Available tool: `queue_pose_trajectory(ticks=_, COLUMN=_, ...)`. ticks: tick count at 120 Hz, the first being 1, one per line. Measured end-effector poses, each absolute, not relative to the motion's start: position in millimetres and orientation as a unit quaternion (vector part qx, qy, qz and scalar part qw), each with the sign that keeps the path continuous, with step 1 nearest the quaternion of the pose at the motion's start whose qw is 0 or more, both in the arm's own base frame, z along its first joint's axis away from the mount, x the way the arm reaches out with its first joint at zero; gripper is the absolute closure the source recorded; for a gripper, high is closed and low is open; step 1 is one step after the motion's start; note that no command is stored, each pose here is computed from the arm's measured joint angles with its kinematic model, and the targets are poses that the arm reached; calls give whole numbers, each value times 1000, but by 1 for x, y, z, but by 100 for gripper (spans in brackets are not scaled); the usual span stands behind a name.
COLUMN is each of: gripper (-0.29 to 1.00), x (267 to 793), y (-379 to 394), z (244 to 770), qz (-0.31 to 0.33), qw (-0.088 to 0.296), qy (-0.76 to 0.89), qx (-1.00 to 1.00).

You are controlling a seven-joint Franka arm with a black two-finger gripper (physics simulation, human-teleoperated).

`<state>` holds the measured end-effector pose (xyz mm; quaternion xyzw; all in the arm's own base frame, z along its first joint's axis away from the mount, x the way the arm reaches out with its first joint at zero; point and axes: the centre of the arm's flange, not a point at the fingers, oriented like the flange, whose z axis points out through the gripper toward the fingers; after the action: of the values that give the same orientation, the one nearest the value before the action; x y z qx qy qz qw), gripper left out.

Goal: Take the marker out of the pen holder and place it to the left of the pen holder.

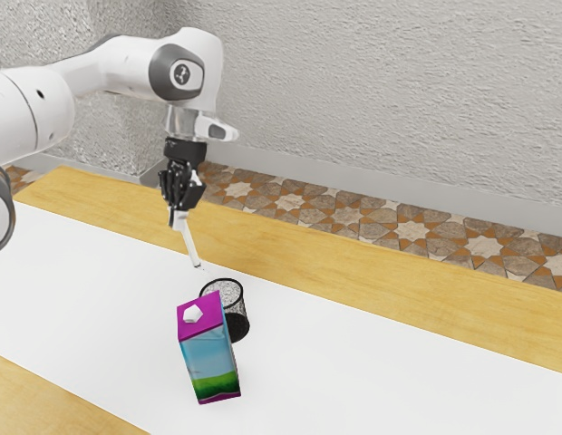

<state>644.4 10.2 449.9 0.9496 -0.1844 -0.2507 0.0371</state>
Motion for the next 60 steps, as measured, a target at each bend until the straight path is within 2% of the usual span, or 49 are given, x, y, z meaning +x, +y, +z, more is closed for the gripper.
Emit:
queue_pose_trajectory(ticks=16, gripper=76, x=657, y=52, z=435, qz=-262, qw=4, qy=-152, qx=953)
queue_pose_trajectory(ticks=30, gripper=75, x=659, y=90, z=409, qz=-285, qw=-9, qy=-122, qx=951)
queue_pose_trajectory(ticks=50, gripper=40, x=658, y=103, z=390, qz=-302, qw=-7, qy=-111, qx=947)
queue_pose_trajectory(ticks=60, gripper=27, x=658, y=101, z=391, qz=-302, qw=-6, qy=-111, qx=947)
